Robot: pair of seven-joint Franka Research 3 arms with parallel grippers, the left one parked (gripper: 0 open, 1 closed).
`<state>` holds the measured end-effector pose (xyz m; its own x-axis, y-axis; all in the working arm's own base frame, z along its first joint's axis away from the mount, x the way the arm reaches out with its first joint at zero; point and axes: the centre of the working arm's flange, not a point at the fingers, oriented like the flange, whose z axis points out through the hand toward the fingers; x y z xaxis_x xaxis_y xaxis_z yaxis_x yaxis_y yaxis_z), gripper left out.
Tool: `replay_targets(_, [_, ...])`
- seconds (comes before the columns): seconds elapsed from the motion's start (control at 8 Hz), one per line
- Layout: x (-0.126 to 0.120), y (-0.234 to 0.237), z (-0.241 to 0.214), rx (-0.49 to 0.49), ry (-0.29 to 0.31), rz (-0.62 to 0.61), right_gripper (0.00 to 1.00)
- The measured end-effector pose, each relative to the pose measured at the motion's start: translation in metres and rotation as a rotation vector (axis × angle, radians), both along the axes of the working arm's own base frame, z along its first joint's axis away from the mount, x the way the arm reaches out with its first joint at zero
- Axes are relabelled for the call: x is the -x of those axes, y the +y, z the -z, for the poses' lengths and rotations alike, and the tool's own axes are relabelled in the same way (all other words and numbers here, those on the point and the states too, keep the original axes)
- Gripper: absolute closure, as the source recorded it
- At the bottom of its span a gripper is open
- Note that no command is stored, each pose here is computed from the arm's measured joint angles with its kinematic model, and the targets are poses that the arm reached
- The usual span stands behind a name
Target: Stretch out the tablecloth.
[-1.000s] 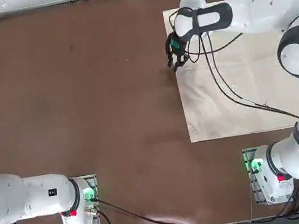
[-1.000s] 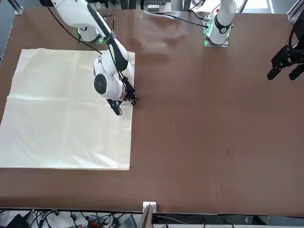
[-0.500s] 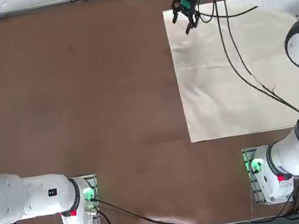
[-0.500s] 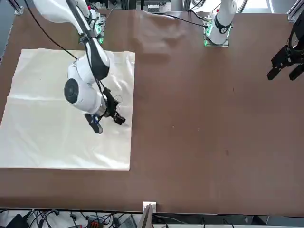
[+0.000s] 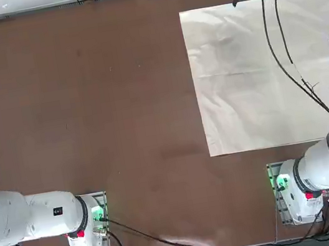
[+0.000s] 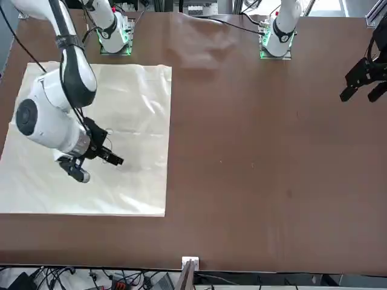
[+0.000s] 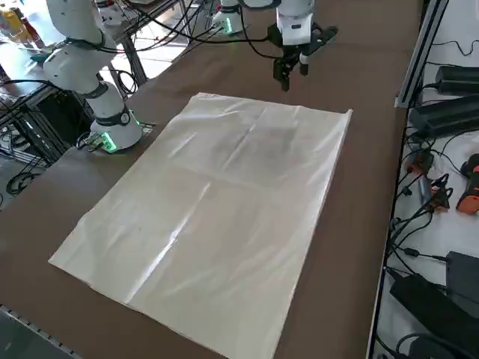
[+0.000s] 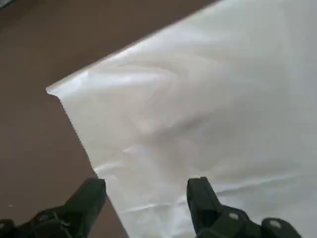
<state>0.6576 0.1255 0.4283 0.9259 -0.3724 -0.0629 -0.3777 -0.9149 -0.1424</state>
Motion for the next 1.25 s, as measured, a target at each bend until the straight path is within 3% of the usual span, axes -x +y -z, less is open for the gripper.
replay_targets(0.38, [0.007,-0.051,-0.066,0.069,-0.124,-0.16,0.0])
replay_targets(0.62, [0.014,-0.097,-0.098,0.097,-0.167,-0.226,0.0])
replay_targets(1.0, [0.038,-0.147,-0.138,0.152,-0.149,-0.213,0.0])
replay_targets(1.25, [0.057,-0.164,-0.171,0.175,-0.125,-0.268,0.0])
